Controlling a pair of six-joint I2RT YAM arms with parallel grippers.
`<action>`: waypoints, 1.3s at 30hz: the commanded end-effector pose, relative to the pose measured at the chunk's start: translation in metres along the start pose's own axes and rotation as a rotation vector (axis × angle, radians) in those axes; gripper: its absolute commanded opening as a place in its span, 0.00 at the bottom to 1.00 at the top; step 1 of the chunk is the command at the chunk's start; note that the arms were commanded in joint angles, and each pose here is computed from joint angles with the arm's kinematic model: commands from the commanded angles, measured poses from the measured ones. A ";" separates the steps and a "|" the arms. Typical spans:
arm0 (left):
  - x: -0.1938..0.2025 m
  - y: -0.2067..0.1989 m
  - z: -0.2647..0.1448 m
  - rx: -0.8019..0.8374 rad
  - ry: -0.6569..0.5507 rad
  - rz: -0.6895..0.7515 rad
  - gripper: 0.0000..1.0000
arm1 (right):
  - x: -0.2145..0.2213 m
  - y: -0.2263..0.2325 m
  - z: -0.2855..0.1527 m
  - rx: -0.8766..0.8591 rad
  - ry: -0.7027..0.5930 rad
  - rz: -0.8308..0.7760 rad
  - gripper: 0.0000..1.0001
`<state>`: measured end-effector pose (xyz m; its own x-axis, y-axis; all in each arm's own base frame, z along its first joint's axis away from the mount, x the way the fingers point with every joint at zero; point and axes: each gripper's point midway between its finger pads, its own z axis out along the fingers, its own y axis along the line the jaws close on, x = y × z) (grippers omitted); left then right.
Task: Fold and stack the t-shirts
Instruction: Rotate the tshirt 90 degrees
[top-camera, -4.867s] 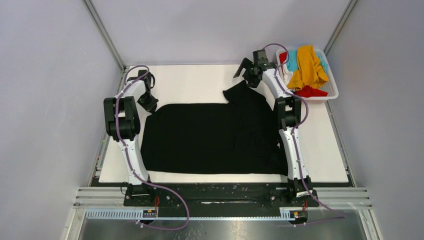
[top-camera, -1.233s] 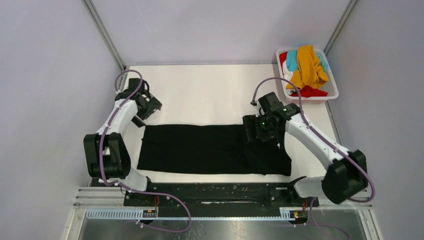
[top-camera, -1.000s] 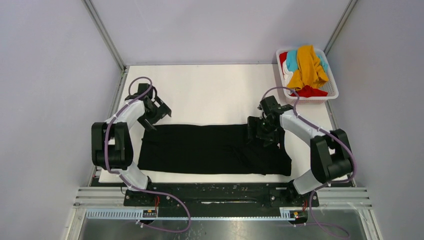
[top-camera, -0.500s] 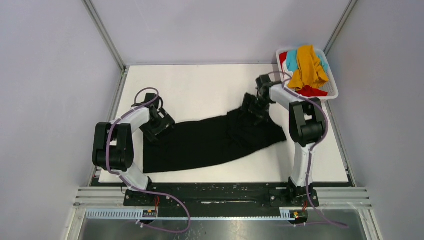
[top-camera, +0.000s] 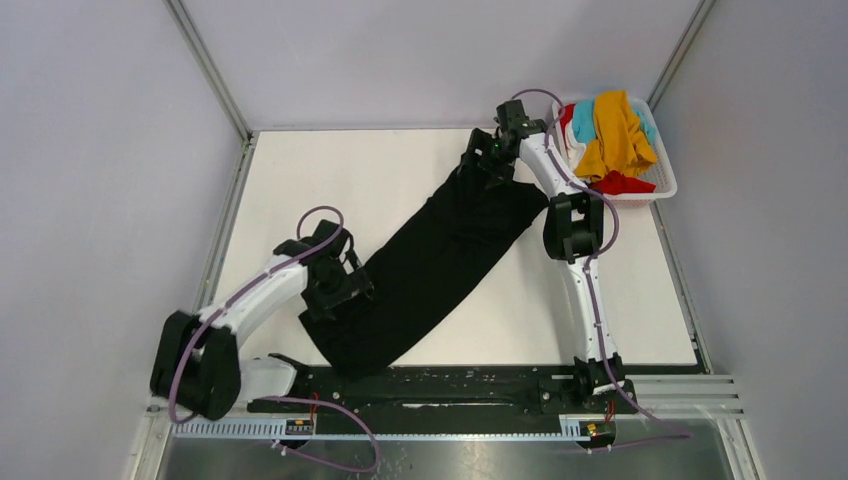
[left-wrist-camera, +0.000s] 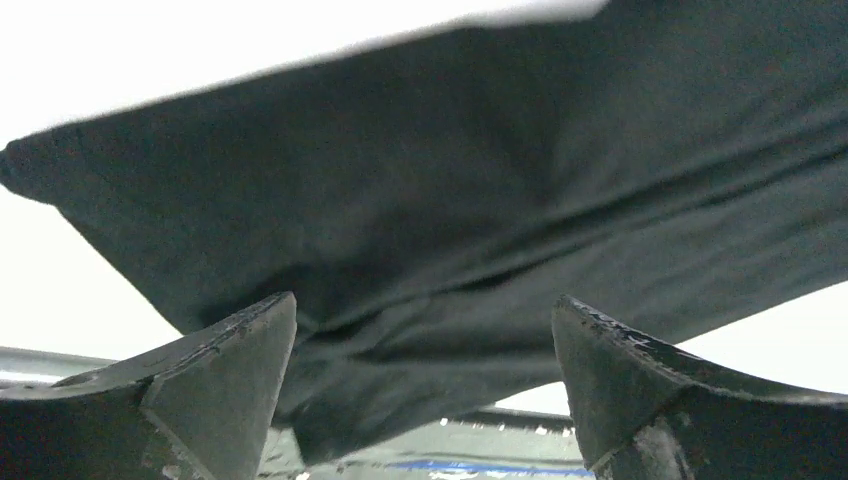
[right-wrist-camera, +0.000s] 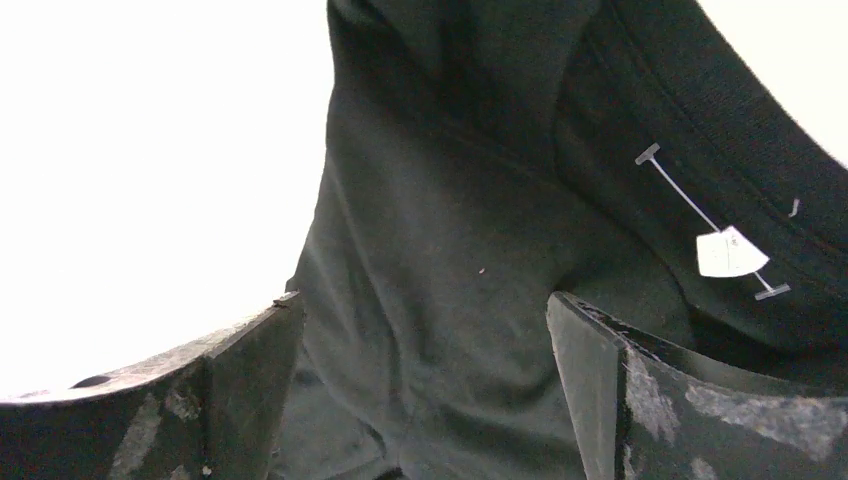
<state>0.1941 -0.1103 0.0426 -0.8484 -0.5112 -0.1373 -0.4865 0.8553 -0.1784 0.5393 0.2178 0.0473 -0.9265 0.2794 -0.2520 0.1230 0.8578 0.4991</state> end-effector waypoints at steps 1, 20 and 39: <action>0.000 0.011 -0.047 0.027 -0.063 0.087 0.99 | -0.015 0.021 -0.050 0.005 -0.061 -0.087 0.99; 0.014 -0.105 -0.002 0.448 0.156 0.432 0.99 | 0.172 -0.026 -0.046 0.104 0.198 -0.092 0.99; 0.025 -0.223 0.028 0.569 0.204 0.354 0.99 | 0.029 0.024 0.021 -0.003 0.077 -0.038 0.99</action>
<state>0.2751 -0.2831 0.0439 -0.9906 -0.1210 -0.0638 -0.0582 0.7949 -0.6039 0.5214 0.2521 0.0338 -0.9529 0.1865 -0.2393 0.0600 0.8890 0.4540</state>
